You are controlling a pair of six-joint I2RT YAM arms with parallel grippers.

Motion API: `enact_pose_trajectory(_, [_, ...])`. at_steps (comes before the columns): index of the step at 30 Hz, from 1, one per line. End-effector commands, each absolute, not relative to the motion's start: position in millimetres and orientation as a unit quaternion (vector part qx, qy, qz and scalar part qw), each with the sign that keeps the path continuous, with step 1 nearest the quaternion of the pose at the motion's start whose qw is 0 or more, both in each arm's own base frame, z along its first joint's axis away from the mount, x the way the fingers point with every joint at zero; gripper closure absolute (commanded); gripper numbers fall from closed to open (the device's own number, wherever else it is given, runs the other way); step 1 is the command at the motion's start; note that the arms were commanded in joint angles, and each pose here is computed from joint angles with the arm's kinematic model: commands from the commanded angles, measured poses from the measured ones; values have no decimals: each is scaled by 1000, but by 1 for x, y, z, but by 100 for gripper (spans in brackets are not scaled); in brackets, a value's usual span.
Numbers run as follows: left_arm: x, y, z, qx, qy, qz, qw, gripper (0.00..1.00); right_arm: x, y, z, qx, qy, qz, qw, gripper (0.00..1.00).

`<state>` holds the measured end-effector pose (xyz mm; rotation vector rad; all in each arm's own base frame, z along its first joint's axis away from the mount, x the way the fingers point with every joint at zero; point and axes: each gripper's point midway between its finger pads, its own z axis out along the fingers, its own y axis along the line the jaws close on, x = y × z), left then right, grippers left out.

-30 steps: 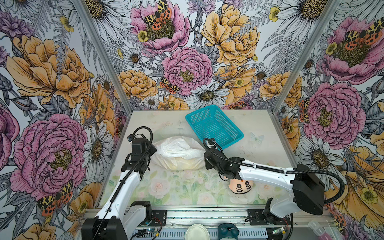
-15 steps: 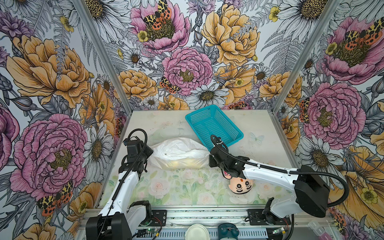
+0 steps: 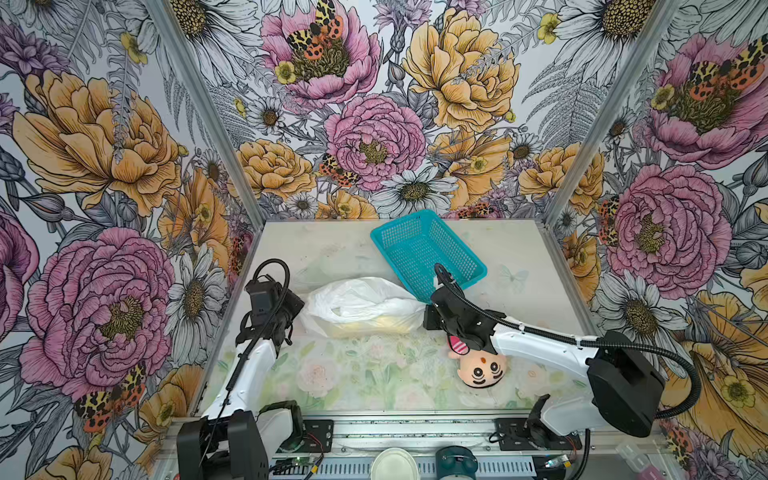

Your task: Untie the knot of the plastic bag and take out the fruit

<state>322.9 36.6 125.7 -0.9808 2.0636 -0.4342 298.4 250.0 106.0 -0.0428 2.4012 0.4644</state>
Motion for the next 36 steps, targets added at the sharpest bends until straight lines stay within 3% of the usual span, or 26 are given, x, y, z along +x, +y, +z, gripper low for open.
enact_pose_trajectory(1, [329,50,131,-405,796,-167,417,100,304,231,106,20,922,174,346,100])
enact_pose_trajectory(21, [337,44,128,-394,800,-197,408,100,305,229,109,26,917,202,344,100])
enact_pose_trajectory(28, [344,31,132,-369,812,-202,404,100,301,231,129,5,905,207,371,57])
enact_pose_trajectory(31, [345,29,133,-364,814,-204,404,77,297,234,145,-15,895,206,395,40])
enact_pose_trajectory(36, [341,29,145,-359,810,-197,420,40,278,250,185,-81,864,193,459,24])
